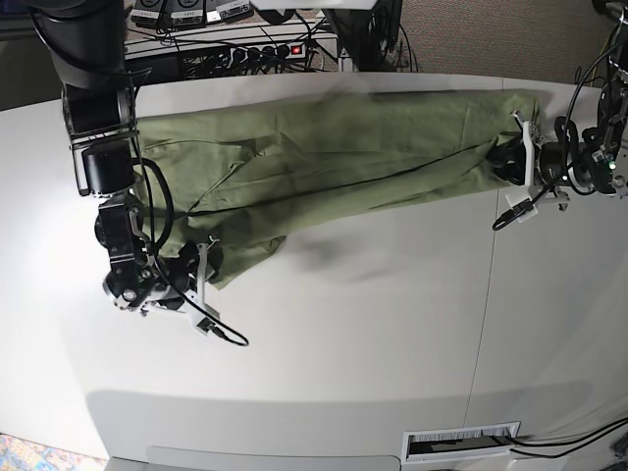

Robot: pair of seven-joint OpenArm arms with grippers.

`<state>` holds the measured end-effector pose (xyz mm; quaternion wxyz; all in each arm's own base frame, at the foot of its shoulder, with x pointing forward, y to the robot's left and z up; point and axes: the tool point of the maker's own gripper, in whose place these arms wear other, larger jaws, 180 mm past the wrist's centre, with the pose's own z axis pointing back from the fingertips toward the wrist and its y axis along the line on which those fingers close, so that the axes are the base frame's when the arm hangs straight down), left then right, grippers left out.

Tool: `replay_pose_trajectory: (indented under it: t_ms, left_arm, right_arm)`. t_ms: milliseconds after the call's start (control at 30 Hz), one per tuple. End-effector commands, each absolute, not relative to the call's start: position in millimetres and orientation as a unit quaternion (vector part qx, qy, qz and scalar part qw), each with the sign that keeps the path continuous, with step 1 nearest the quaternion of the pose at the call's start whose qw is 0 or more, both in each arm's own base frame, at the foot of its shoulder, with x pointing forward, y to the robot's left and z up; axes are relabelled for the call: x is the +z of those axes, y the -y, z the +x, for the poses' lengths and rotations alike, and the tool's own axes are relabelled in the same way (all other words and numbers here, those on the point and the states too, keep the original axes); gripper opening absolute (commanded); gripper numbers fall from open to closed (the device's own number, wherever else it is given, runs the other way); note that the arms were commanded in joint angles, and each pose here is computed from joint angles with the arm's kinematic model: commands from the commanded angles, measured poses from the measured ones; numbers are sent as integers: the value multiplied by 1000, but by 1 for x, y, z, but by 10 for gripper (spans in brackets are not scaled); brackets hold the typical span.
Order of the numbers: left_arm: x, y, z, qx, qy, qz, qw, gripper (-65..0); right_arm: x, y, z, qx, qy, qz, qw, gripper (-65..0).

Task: Fold the T-shirt properly
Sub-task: 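Release and regrasp the strip end with the right gripper, smoothing it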

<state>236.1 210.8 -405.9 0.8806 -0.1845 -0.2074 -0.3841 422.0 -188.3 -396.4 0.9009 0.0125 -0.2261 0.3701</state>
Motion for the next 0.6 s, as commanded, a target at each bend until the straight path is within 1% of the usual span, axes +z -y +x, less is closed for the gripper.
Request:
replay_pose_trajectory:
  t_ms: [0,67,100,133,200,233,433,567]
  left_arm:
    - [-410,-229,234,-393,184,-149,888,-469]
    - [-410,-229,235,-393,184,-149,888,-469]
    - [-410,-229,235,-393,185,-149,888,-469]
    - [-410,-229,235,-393,185,-149,888,-469]
    - [-410,-229,235,-393,185,-149,888,-469]
    - [-410,-229,235,-393,185,-149,888,-469]
    - [-409,-228,235,-393,188,-150,888,-469]
    - [-409,-228,235,-393,188,-150,888,-469]
  right_arm:
    - [-391,192,429,361,235,14,902,-414]
    - [-402,196,422,347,222,27,911,-420]
    - [-407,197,419,341,214,33,915,-444]
    - [-410,199,415,336,204,37,919,-492]
    - [-414,201,407,329,182,42,926,-616]
    - [-414,200,406,327,175,45,927,-650]
    - [-398,193,408,316,161,71,932,-650]
    - [-380,176,409,326,166,96,926,-650]
